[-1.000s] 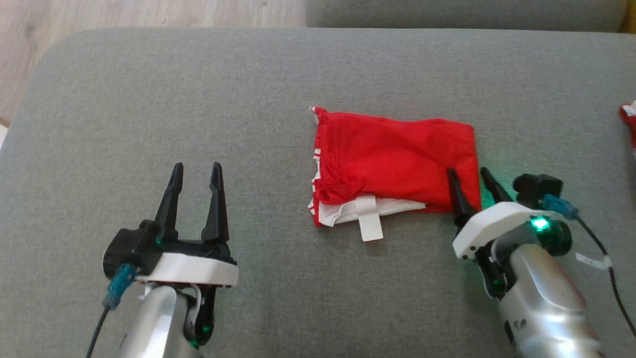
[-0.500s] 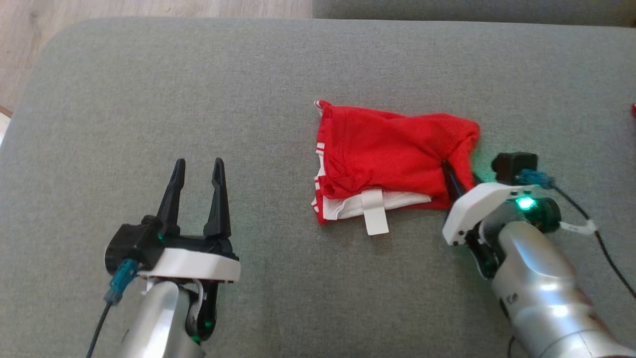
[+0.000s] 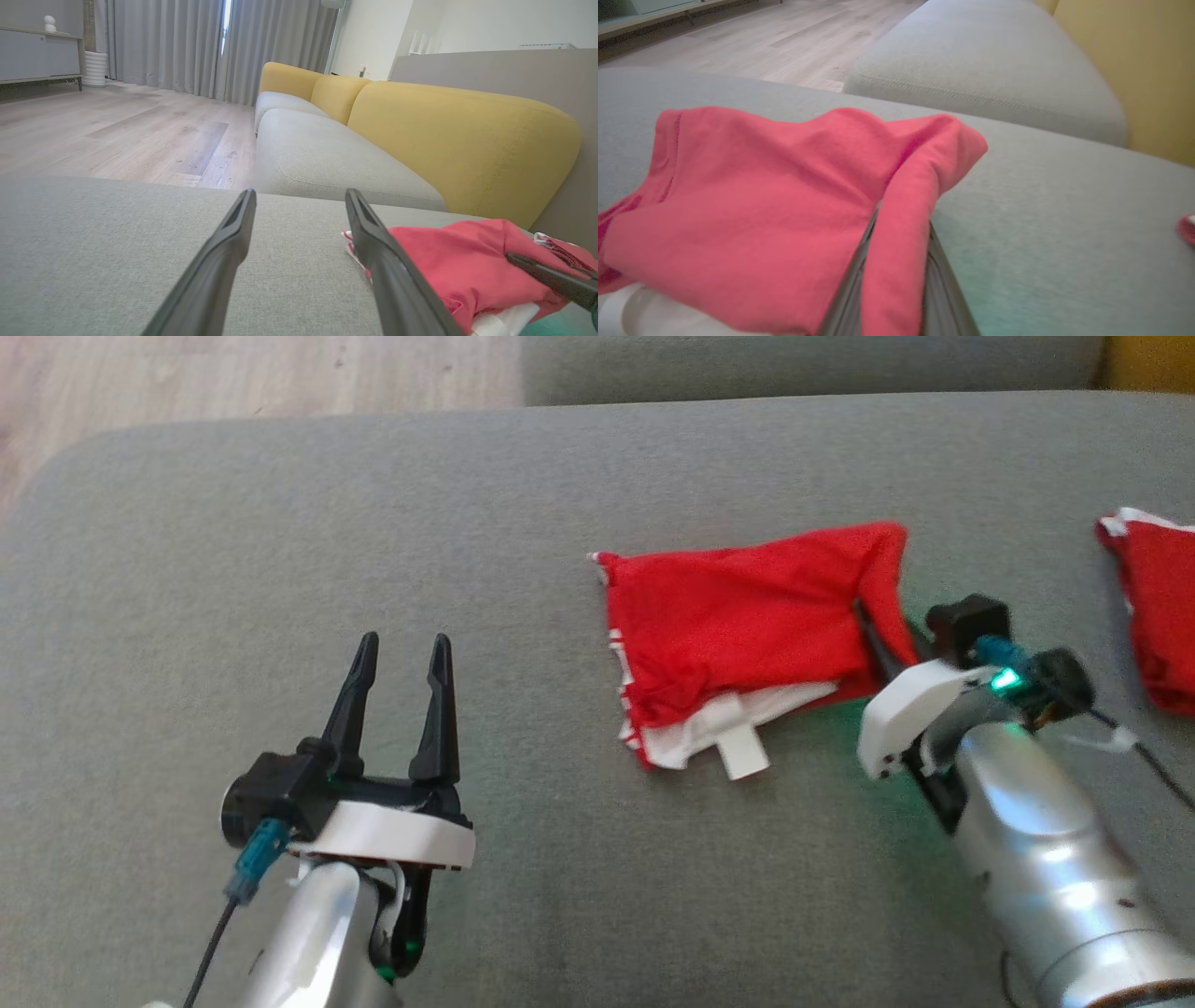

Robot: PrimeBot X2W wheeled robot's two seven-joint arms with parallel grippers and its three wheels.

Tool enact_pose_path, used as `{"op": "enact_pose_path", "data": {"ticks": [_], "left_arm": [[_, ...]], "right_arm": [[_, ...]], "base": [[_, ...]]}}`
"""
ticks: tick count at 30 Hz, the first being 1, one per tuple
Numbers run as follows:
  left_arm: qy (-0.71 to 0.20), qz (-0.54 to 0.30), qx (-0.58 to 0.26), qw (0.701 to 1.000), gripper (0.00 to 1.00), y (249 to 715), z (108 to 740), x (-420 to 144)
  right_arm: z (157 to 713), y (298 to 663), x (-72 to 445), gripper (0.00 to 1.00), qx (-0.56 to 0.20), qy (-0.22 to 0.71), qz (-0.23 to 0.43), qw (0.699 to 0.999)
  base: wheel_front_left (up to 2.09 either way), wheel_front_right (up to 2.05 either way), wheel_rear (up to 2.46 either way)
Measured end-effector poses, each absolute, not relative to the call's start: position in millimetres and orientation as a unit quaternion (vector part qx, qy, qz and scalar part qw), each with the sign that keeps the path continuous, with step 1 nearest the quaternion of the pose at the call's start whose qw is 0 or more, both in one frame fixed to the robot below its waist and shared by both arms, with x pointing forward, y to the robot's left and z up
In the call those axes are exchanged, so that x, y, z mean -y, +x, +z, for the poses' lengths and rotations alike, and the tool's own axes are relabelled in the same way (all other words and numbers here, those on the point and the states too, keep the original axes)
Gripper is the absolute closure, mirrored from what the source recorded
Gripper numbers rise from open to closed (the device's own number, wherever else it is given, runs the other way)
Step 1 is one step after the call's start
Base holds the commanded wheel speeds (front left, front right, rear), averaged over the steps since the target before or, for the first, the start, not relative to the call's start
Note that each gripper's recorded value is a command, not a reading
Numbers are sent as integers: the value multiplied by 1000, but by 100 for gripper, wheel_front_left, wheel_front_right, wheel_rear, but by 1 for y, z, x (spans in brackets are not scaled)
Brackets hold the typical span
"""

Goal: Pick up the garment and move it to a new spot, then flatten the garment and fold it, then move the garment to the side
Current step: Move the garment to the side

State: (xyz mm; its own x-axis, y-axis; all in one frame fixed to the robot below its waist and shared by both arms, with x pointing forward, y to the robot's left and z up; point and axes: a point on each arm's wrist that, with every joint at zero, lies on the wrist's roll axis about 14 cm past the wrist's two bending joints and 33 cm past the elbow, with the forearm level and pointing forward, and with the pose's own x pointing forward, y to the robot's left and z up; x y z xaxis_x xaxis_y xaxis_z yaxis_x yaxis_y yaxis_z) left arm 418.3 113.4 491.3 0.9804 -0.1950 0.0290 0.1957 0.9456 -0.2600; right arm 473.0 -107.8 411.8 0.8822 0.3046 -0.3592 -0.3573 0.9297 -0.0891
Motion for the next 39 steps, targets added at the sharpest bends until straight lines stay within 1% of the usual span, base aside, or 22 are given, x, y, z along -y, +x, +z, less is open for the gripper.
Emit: {"op": "enact_pose_path", "data": {"ticks": [6, 10, 17, 25, 32, 39], "left_arm": [[-134, -131, 3, 982, 0, 423, 495, -89], [-137, -154, 1, 979, 0, 427, 495, -69], [-145, -188, -4, 971, 0, 443, 490, -41], [-152, -204, -2, 967, 0, 469, 484, -28], [-162, -196, -18, 967, 0, 472, 471, -34], [-158, -185, -22, 970, 0, 472, 467, -43]], "right_arm": [[441, 479, 158, 100, -131, -118, 132, 975], [454, 477, 194, 100, -121, -146, 106, 976], [461, 471, 272, 100, -144, -203, 51, 967], [471, 477, 356, 100, -179, -248, -21, 952], [465, 480, 392, 100, -216, -264, -60, 938], [463, 479, 407, 100, -234, -256, -90, 934]], "base": [[0, 0, 0], [0, 0, 0], [0, 0, 0], [0, 0, 0], [0, 0, 0], [0, 0, 0]]}}
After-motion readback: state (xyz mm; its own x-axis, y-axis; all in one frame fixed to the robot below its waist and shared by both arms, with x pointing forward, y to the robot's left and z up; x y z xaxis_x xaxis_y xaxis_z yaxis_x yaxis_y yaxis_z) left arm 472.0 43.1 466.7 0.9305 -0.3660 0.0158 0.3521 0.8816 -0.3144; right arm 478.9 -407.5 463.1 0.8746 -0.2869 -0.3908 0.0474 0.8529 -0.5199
